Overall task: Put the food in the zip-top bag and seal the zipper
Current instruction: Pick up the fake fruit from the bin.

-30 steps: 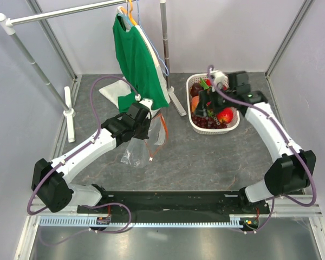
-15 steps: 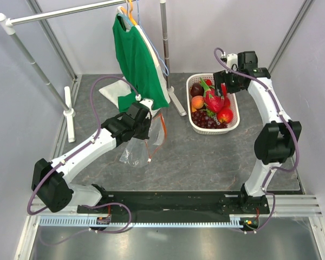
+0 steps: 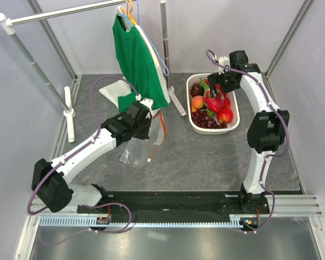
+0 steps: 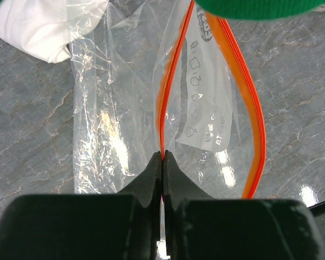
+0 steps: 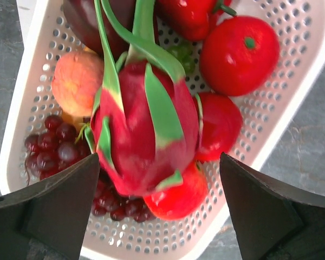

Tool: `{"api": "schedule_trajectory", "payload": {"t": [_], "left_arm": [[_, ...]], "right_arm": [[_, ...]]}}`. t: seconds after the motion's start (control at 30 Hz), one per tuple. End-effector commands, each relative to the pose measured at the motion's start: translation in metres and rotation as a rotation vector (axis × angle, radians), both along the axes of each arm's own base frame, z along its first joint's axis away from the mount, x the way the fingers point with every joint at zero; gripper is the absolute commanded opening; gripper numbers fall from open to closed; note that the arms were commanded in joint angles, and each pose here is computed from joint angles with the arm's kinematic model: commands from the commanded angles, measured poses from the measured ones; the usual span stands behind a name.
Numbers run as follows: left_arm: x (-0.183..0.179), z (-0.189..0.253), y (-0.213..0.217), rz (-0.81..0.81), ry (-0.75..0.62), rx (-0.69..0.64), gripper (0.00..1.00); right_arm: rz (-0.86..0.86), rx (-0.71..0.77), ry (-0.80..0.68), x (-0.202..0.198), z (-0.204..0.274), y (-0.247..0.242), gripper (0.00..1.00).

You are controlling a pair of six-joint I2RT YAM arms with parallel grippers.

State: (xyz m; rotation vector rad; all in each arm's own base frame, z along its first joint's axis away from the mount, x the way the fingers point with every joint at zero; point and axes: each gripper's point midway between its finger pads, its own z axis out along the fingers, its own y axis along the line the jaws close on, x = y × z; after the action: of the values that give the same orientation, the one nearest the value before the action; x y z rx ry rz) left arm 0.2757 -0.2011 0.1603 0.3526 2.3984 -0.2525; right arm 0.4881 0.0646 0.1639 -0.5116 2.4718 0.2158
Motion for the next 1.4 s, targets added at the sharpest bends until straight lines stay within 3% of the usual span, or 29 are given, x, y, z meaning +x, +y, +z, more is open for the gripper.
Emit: {"api": "schedule_trajectory", "payload": {"t": [0.0, 0.37, 0.53, 0.57, 0.63, 0.67, 0.73, 0.77, 0.87, 0.9, 0.93, 0.97, 1.0, 1.03, 1.13, 1.2, 1.37], "left_arm": [[0.009, 0.02, -0.009, 0.009, -0.045, -0.059, 0.02], [0.007, 0.016, -0.011, 0.001, -0.032, -0.063, 0.02], [0.006, 0.018, -0.011, 0.006, -0.023, -0.077, 0.02], [0.006, 0.018, -0.011, 0.012, -0.017, -0.085, 0.02], [0.006, 0.018, -0.01, 0.021, 0.003, -0.1, 0.02], [0.006, 0.018, -0.01, 0.03, 0.016, -0.112, 0.02], [0.007, 0.015, -0.01, 0.037, 0.041, -0.127, 0.02], [0.006, 0.014, -0.01, 0.042, 0.052, -0.129, 0.02], [0.007, 0.012, -0.01, 0.045, 0.064, -0.134, 0.02], [0.006, 0.012, -0.011, 0.043, 0.066, -0.136, 0.02], [0.006, 0.012, -0.01, 0.042, 0.065, -0.134, 0.02], [0.006, 0.011, -0.01, 0.04, 0.067, -0.135, 0.02], [0.006, 0.012, -0.01, 0.039, 0.066, -0.135, 0.02], [0.006, 0.012, -0.01, 0.039, 0.066, -0.135, 0.02], [0.006, 0.011, -0.008, 0.043, 0.062, -0.133, 0.02], [0.006, 0.012, -0.007, 0.044, 0.058, -0.13, 0.02], [0.005, 0.013, -0.007, 0.04, 0.056, -0.132, 0.02]], "right_arm": [[0.038, -0.022, -0.006, 0.013, 0.001, 0.008, 0.98], [0.092, -0.006, 0.12, 0.006, -0.04, 0.027, 0.97], [0.066, 0.042, 0.136, -0.001, -0.028, 0.029, 0.69], [0.057, 0.057, 0.133, -0.001, -0.024, 0.028, 0.57], [0.046, 0.091, 0.117, -0.004, -0.01, 0.028, 0.45], [0.021, 0.118, 0.114, -0.004, -0.004, 0.024, 0.33], [0.018, 0.172, 0.096, -0.008, 0.013, 0.027, 0.24], [-0.002, 0.191, 0.092, -0.008, 0.017, 0.024, 0.14], [-0.007, 0.228, 0.053, -0.008, 0.034, 0.025, 0.02], [-0.01, 0.228, 0.048, -0.008, 0.036, 0.025, 0.02], [-0.013, 0.229, 0.044, -0.007, 0.036, 0.025, 0.1], [-0.017, 0.227, 0.053, -0.006, 0.032, 0.024, 0.25], [-0.021, 0.216, 0.051, -0.004, 0.031, 0.022, 0.45], [-0.025, 0.209, 0.053, -0.003, 0.029, 0.022, 0.79], [-0.048, 0.195, 0.03, 0.008, 0.028, 0.02, 0.88], [-0.081, 0.162, 0.012, 0.016, 0.026, 0.016, 0.98], [-0.077, 0.046, 0.048, 0.012, 0.006, 0.01, 0.98]]}}
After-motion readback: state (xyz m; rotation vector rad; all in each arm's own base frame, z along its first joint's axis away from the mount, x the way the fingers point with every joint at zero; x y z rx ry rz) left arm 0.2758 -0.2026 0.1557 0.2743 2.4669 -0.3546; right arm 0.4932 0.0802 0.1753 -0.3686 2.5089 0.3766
